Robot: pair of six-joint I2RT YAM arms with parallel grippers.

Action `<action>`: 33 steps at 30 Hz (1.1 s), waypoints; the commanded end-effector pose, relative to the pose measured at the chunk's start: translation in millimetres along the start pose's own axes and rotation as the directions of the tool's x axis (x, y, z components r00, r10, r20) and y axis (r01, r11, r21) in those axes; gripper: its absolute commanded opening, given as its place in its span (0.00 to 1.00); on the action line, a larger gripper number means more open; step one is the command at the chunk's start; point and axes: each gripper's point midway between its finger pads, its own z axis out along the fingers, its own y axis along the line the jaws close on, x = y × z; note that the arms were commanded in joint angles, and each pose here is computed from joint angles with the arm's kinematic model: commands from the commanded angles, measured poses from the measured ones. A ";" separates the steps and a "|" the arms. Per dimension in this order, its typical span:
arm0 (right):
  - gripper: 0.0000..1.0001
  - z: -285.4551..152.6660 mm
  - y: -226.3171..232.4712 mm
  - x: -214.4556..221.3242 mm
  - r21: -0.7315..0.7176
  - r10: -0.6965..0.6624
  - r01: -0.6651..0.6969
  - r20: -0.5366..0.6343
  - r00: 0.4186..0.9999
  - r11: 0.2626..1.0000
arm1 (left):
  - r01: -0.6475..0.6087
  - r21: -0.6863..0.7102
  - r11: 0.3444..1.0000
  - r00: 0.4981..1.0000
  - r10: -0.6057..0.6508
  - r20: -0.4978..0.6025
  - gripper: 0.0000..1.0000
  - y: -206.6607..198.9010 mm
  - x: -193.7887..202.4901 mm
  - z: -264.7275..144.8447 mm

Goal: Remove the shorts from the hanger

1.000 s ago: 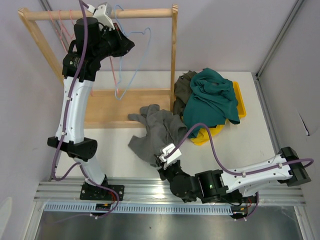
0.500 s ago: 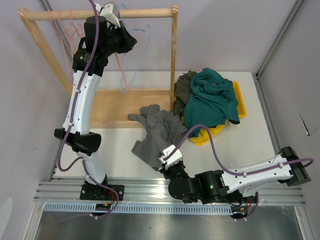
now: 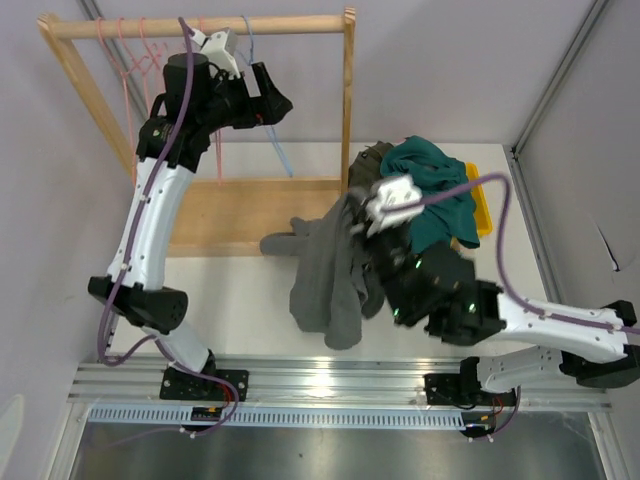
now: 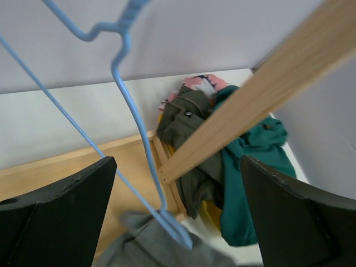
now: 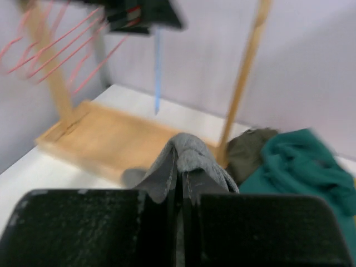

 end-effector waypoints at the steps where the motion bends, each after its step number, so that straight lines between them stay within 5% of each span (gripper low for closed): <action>1: 0.00 24.7 -49.5 -86.8 0.005 0.031 -0.032 0.162 0.986 0.999 | -0.044 0.163 0.986 0.991 0.023 0.133 0.99 -51.1 -36.0 -66.4; 10: 0.00 88.6 -152.7 -195.0 0.201 -0.057 -0.012 0.337 0.940 0.980 | -0.091 0.285 0.954 0.986 0.046 0.162 0.99 -77.9 -14.7 -129.6; 19: 0.00 160.4 -234.6 -171.7 0.349 -0.113 0.003 0.296 0.949 0.937 | -0.104 0.295 0.950 0.986 0.058 0.159 0.99 -73.7 16.3 -151.3; 22: 0.00 177.6 -258.2 -128.3 0.370 -0.062 -0.029 0.231 0.971 0.928 | -0.104 0.296 0.950 0.985 0.057 0.161 0.99 -72.6 21.9 -154.8; 23: 0.00 195.6 -258.5 -81.8 0.361 -0.048 -0.015 0.164 0.985 0.932 | -0.103 0.294 0.950 0.985 0.057 0.160 0.99 -70.8 26.0 -154.4; 26: 0.00 187.8 -267.0 -43.2 0.364 0.029 -0.095 0.183 0.983 0.927 | -0.099 0.284 0.954 0.986 0.055 0.159 0.99 -66.8 30.9 -152.8; 27: 0.00 192.5 -265.4 21.9 0.370 0.055 -0.078 0.073 0.996 0.926 | -0.093 0.281 0.955 0.988 0.053 0.148 0.99 -64.7 35.4 -150.6; 29: 0.00 181.4 -265.5 51.6 0.386 0.133 -0.157 0.089 0.987 0.909 | -0.090 0.277 0.957 0.988 0.052 0.143 0.99 -63.2 37.9 -150.2; 30: 0.00 175.2 -263.7 108.1 0.400 0.163 -0.148 -0.001 0.987 0.904 | -0.090 0.278 0.956 0.988 0.052 0.143 0.99 -63.0 39.8 -151.1; 33: 0.00 160.8 -255.8 155.9 0.406 0.274 -0.248 -0.006 0.962 0.880 | -0.091 0.266 0.960 0.987 0.052 0.149 0.99 -60.3 42.7 -154.0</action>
